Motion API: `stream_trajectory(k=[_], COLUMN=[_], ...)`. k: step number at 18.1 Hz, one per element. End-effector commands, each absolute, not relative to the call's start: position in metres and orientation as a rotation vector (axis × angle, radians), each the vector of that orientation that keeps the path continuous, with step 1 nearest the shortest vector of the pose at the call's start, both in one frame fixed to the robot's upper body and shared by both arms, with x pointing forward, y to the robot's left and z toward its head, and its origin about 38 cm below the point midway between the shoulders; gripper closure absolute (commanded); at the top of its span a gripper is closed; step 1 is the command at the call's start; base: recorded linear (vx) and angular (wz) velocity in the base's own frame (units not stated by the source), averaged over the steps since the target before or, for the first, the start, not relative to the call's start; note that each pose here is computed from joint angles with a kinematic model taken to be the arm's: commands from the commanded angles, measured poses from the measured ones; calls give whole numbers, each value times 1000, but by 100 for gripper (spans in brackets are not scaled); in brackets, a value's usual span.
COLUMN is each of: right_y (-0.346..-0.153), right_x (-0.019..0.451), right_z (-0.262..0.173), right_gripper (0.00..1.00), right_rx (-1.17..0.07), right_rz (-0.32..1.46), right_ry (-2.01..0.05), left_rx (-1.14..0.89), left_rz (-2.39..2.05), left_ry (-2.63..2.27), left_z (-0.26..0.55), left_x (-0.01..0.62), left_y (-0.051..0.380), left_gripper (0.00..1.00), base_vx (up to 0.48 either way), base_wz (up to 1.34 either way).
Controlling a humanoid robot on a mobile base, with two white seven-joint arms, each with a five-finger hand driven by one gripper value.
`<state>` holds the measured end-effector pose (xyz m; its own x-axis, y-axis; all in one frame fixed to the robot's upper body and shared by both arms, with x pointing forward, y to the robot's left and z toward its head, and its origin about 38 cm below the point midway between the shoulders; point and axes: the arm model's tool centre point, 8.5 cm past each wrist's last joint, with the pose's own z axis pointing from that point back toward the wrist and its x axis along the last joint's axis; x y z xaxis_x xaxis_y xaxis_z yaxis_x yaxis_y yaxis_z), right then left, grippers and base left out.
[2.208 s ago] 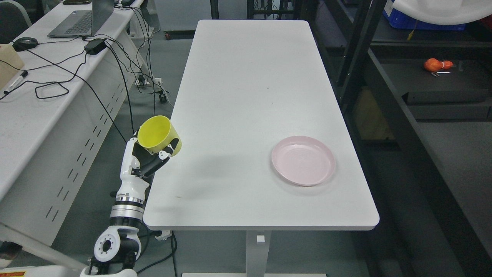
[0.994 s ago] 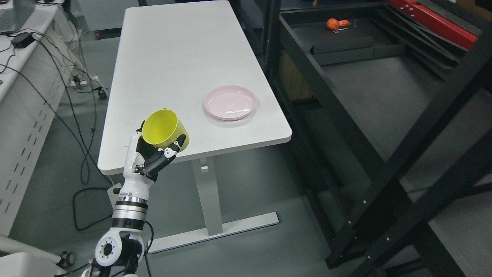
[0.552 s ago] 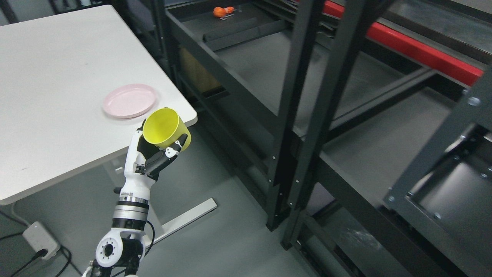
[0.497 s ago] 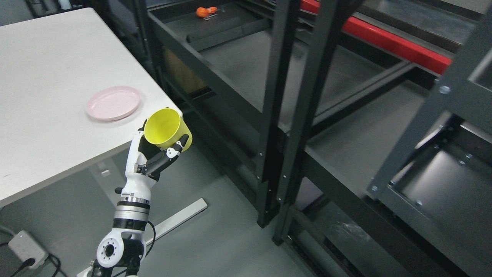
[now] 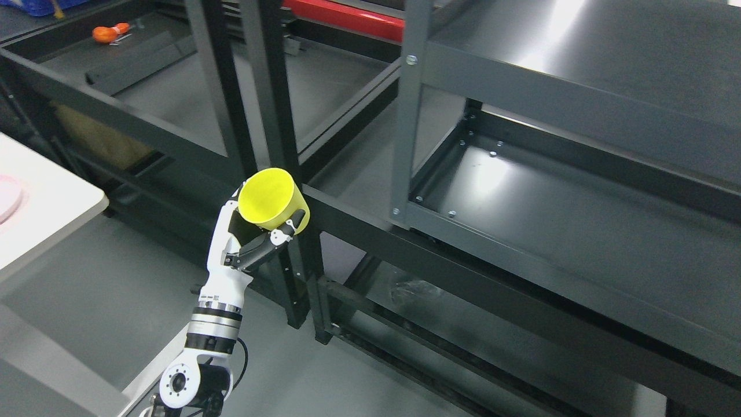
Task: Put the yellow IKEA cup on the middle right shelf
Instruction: 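Raise the left hand with the cup up onto the shelf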
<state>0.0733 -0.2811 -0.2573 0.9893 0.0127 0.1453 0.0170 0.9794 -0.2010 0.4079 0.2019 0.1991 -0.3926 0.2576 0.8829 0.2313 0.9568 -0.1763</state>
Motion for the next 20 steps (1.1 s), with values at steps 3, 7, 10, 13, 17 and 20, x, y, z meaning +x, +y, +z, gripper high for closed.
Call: stream_trajectory(k=[3,7,10,13,17,20], right_y=[-291,-291,-291,-291,-291,-291], right_x=[64,64,64,64,64,64], right_z=[-257,-257,-257,-257,-257,-257], right_gripper=[1,1,1,1,1,1], right_rx=[-216,-216,-216,-216,-216,-216], right_rz=[-8,-8,-8,-8,-8,-8], right_ry=[-132,-132,-132,-132,-132,-132], left_rx=[-449,-493,-590,-681,-810,-881], left_rz=[-73,-113,-171,-212,-325,-440], left_ry=[-1976,-1992,-2017,-2108,-2222,-2352], left_z=[193,193,188,200,224,253], left_x=[385,379,363,352,342,339], left_y=[163,153,122,100,73,62], left_gripper=[98,98,98,98,98,98], base_vx=[-108,-60,-14,10,57,60], base_wz=[-593,-424,-99,4,-176,-376])
